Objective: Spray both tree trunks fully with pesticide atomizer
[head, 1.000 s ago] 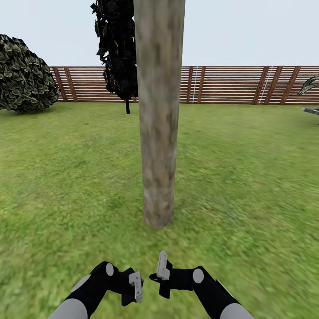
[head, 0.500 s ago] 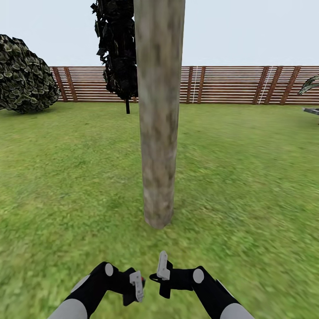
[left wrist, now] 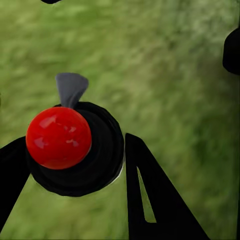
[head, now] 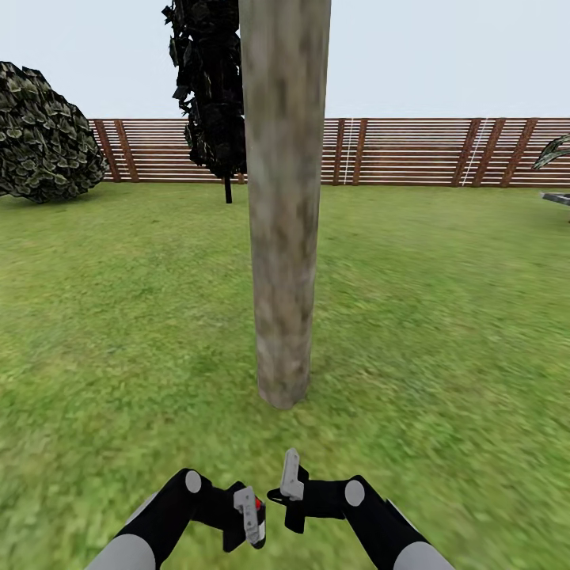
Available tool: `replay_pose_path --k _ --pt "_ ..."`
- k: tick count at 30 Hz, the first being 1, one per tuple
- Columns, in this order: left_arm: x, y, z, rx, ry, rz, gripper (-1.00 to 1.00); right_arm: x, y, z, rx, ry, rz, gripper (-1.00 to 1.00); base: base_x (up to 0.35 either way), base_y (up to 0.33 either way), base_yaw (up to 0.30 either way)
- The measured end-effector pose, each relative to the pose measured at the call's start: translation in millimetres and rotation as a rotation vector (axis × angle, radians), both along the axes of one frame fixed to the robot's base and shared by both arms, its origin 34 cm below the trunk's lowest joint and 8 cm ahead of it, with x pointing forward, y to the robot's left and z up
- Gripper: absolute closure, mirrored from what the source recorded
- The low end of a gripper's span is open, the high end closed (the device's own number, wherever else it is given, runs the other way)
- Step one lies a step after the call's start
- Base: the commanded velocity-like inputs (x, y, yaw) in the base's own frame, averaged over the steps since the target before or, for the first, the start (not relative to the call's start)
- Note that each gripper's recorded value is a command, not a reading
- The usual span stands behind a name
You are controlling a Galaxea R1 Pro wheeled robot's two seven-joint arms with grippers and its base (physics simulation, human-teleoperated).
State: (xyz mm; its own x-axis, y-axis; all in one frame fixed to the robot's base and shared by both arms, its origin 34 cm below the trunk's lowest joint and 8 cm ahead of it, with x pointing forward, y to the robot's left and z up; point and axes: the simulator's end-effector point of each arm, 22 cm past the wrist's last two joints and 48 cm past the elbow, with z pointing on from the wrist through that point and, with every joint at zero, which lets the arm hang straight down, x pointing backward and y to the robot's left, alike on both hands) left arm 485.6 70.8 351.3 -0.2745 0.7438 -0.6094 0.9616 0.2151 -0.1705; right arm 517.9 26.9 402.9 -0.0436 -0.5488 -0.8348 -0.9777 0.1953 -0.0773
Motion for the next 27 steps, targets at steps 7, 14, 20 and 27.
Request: replay_pose_path --k 7,14,20,27 --pt "1 -2 1 -0.011 0.001 0.008 1.00 0 0 0 0.000 -0.001 0.000 1.00 0.000 0.000 0.000" --pt "2 -6 4 -0.028 0.003 0.020 1.00 0 0 0 0.000 -0.001 0.000 1.00 0.000 0.000 0.000" --pt "4 -9 7 -0.052 -0.007 0.021 1.00 0 0 0 0.000 -0.001 0.000 1.00 0.000 0.000 0.000" --pt "5 -11 9 -0.062 -0.017 0.014 1.00 0 0 0 0.000 -0.001 0.000 1.00 0.000 0.000 0.000"
